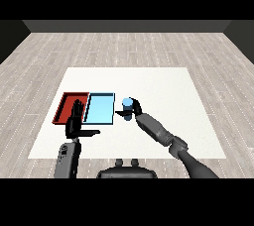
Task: Pick the blue can and put it in the blue box
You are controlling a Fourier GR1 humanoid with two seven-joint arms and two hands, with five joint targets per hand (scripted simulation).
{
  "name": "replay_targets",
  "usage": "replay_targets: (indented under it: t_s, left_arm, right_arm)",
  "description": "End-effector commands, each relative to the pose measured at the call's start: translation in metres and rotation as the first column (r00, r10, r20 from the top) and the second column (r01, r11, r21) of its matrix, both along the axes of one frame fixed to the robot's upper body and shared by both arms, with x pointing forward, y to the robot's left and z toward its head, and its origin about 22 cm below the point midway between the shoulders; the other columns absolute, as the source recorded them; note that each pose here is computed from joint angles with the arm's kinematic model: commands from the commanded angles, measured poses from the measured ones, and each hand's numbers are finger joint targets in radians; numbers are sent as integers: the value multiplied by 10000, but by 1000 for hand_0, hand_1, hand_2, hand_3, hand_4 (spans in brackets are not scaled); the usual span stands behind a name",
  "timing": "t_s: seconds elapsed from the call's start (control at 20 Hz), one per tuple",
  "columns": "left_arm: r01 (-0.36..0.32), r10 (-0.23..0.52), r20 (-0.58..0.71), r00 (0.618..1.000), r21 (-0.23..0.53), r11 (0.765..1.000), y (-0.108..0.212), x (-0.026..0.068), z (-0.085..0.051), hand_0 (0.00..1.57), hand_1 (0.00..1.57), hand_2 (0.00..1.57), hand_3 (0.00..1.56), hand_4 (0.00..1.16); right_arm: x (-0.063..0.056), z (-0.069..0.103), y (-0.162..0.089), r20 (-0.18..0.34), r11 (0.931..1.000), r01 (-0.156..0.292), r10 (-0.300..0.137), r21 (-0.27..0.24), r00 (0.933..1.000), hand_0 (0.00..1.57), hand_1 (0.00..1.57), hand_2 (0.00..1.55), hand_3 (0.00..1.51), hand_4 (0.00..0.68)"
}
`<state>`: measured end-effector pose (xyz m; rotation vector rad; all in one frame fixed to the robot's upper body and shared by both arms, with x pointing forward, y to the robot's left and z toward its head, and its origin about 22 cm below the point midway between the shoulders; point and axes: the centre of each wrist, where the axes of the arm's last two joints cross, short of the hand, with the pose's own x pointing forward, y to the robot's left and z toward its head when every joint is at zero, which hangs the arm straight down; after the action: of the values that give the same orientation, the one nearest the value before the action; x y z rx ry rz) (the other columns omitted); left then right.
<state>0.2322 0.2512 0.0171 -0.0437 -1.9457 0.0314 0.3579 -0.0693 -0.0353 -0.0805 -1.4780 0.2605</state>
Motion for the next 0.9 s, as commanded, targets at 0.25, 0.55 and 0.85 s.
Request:
replay_targets:
  t_s: [0.25, 0.55, 0.85]
  left_arm:
    - [758, -754, -197, 9970, 216, 9969, -229, 307, 121, 0, 0, 0, 0, 0]
    - [1448, -1416, -567, 9883, 572, 9878, -655, 203, 262, 0, 0, 0, 0, 0]
    - [1702, -1668, -777, 9829, 397, 9846, -907, 307, 257, 0, 0, 0, 0, 0]
  right_arm:
    - [-181, 259, -97, 1484, 9972, -718, 680, 202, 9866, 1534, 1534, 1478, 1407, 577]
    - [-320, 586, -550, 2427, 9986, -495, 432, 202, 9691, 1510, 1510, 1473, 1405, 585]
    - [-262, 842, -479, 2614, 9990, -435, 391, 113, 9645, 1502, 1502, 1469, 1393, 582]
